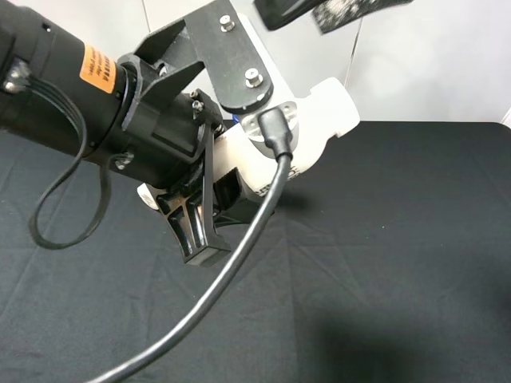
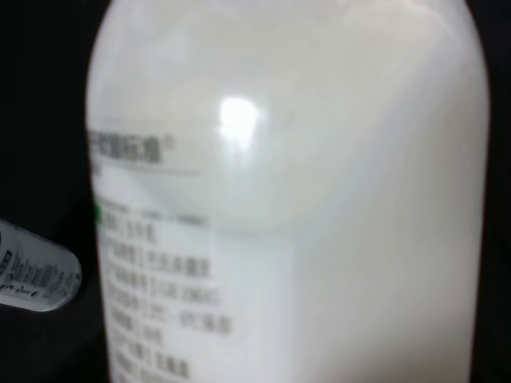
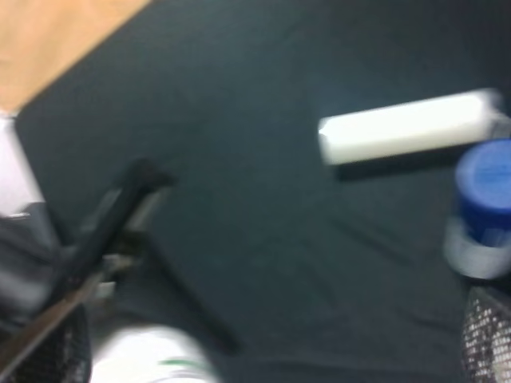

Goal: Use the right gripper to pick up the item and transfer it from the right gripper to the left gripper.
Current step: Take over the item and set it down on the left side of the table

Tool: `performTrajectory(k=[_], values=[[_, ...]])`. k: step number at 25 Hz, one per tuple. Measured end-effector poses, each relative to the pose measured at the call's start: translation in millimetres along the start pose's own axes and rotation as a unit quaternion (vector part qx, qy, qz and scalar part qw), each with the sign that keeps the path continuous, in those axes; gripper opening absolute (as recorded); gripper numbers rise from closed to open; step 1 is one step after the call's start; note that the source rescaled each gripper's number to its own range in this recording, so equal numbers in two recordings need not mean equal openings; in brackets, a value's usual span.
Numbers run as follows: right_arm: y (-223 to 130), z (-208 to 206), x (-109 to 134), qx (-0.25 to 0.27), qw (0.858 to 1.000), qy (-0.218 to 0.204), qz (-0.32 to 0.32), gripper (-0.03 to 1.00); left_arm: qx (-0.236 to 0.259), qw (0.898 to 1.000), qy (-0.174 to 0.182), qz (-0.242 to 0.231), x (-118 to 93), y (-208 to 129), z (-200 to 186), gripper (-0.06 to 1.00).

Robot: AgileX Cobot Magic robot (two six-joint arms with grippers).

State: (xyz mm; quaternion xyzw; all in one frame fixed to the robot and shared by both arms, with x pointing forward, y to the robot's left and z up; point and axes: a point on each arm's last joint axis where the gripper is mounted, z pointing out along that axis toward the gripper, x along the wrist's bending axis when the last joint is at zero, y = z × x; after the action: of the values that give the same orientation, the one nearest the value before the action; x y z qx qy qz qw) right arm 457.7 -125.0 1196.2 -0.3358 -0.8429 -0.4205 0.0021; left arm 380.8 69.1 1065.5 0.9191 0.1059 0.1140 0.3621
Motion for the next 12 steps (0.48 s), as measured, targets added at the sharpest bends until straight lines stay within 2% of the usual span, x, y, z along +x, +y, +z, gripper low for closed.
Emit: performTrajectory(k=[5, 10, 12], values=[[0, -8, -12, 0.021, 0.996, -0.087, -0.006, 1.00, 0.000, 1.000, 0.000, 0.000, 0, 0, 0, 0.02], [-10, -24, -20, 0.061, 0.984, -0.169, -0.017, 1.00, 0.000, 1.000, 0.000, 0.000, 0, 0, 0, 0.02], [-14, -39, -18, 0.057, 0.978, -0.198, -0.018, 1.00, 0.000, 1.000, 0.000, 0.000, 0, 0, 0, 0.02]])
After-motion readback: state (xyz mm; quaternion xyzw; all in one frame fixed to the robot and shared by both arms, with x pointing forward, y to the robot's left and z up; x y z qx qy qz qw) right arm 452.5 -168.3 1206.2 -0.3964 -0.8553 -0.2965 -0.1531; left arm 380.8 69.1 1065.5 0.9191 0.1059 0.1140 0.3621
